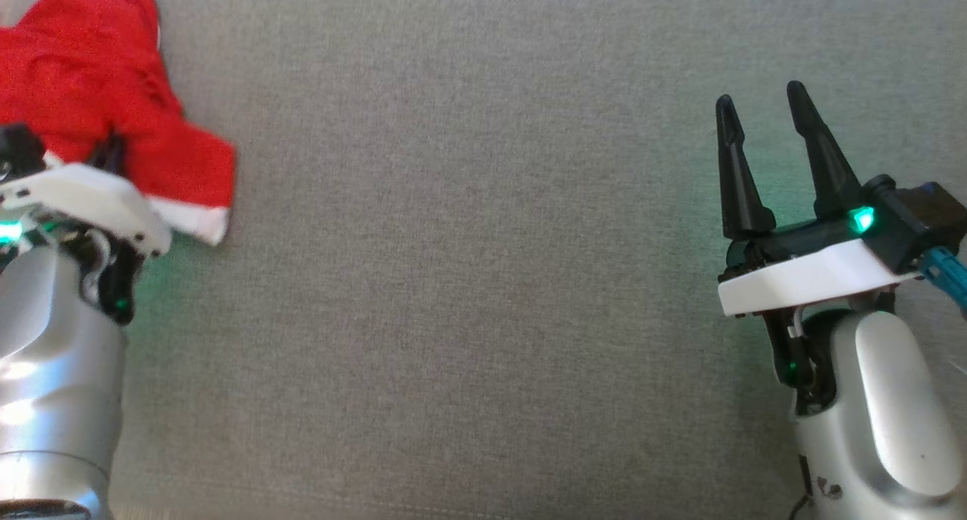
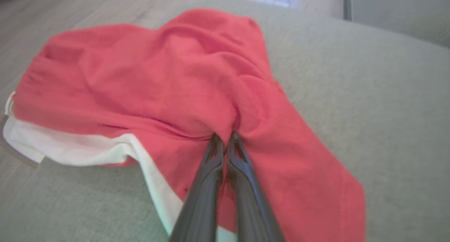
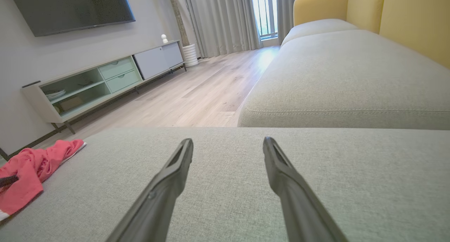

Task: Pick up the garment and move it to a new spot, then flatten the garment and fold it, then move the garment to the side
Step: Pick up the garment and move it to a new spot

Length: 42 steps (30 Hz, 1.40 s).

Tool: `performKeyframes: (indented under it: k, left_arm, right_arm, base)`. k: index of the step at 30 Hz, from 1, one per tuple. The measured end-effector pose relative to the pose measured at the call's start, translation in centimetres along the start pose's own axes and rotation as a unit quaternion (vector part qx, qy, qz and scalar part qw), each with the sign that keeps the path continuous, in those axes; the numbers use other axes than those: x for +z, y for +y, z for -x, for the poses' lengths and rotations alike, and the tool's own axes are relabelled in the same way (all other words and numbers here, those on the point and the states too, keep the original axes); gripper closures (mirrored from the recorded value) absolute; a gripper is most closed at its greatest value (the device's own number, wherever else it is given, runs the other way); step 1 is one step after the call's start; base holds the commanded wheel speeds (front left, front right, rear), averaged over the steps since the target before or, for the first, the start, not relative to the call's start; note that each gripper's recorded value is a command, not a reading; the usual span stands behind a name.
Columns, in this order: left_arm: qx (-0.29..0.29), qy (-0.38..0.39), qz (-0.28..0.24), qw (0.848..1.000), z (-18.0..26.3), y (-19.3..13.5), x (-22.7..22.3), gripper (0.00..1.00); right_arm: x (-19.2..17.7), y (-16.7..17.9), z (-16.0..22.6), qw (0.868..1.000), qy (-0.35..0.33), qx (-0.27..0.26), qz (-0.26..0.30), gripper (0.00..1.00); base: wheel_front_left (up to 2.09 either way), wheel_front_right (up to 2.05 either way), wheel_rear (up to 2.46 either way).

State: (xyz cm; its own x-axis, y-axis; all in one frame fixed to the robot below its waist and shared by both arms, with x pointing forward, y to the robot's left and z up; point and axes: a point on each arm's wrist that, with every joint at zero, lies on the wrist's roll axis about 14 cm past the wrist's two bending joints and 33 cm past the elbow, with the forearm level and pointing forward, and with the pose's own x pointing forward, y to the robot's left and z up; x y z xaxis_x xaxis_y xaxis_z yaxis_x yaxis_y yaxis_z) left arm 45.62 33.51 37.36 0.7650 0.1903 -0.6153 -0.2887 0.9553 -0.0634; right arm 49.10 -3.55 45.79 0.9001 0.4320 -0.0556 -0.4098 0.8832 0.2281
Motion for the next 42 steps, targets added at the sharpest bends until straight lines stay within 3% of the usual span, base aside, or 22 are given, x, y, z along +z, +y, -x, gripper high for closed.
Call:
performKeyframes:
  k: [6,10,15,18,25,32,33,34,35,38,42]
  left_arm:
    - [-0.063,-0.079,-0.009,0.995,1.2,-4.1,4.5,1.0]
    - [-0.135,-0.128,-0.012,0.982,3.0,-8.8,7.2,1.0]
    - [-0.216,-0.139,-0.046,0.965,4.9,-14.8,7.5,1.0]
    - [-0.272,-0.142,-0.052,0.95,6.2,-19.2,7.2,1.0]
    - [-0.401,-0.151,-0.078,0.9,10.8,-30.8,6.2,1.0]
    - [-0.473,-0.149,-0.101,0.862,14.5,-38.0,4.1,1.0]
    - [-0.479,-0.155,-0.105,0.858,14.9,-38.6,4.0,0.72]
    - [-0.482,-0.163,-0.106,0.855,15.2,-39.1,4.0,0.07]
    - [-0.482,-0.17,-0.112,0.852,15.4,-39.5,3.9,0.0]
    - [-0.473,-0.185,-0.129,0.852,15.1,-39.6,3.8,0.0]
    - [-0.441,-0.206,-0.124,0.864,13.9,-37.6,4.6,0.0]
  right_arm:
    - [1.4,0.2,0.7,1.0,-0.017,-0.002,-0.004,0.0]
    - [2.5,0.4,1.7,0.999,-0.033,-0.005,-0.008,0.0]
    - [3.7,-0.6,3.2,0.998,-0.052,-0.025,-0.013,0.0]
    - [4.3,-1.7,4.3,0.997,-0.063,-0.043,-0.014,0.0]
    - [5.2,-4.1,6.8,0.993,-0.08,-0.085,-0.013,0.0]
    - [5.2,-6.1,9.0,0.989,-0.084,-0.121,-0.016,0.0]
    - [5.2,-6.3,9.3,0.988,-0.085,-0.126,-0.016,0.0]
    - [5.1,-6.6,9.5,0.988,-0.086,-0.131,-0.017,0.0]
    - [5.1,-6.7,9.7,0.987,-0.087,-0.134,-0.018,0.0]
    - [4.9,-6.9,9.9,0.987,-0.085,-0.138,-0.019,0.0]
    - [5.1,-6.8,9.7,0.987,-0.09,-0.135,-0.019,0.0]
  base:
    - [0.0,0.0,0.0]
    - [0.0,0.0,0.0]
    - [0.0,0.0,0.0]
    - [0.0,0.0,0.0]
    - [0.0,0.0,0.0]
    - [0.0,0.0,0.0]
    - [0.0,0.0,0.0]
    - [0.0,0.0,0.0]
    - [0.0,0.0,0.0]
    - [0.0,0.0,0.0]
    - [0.0,0.0,0.0]
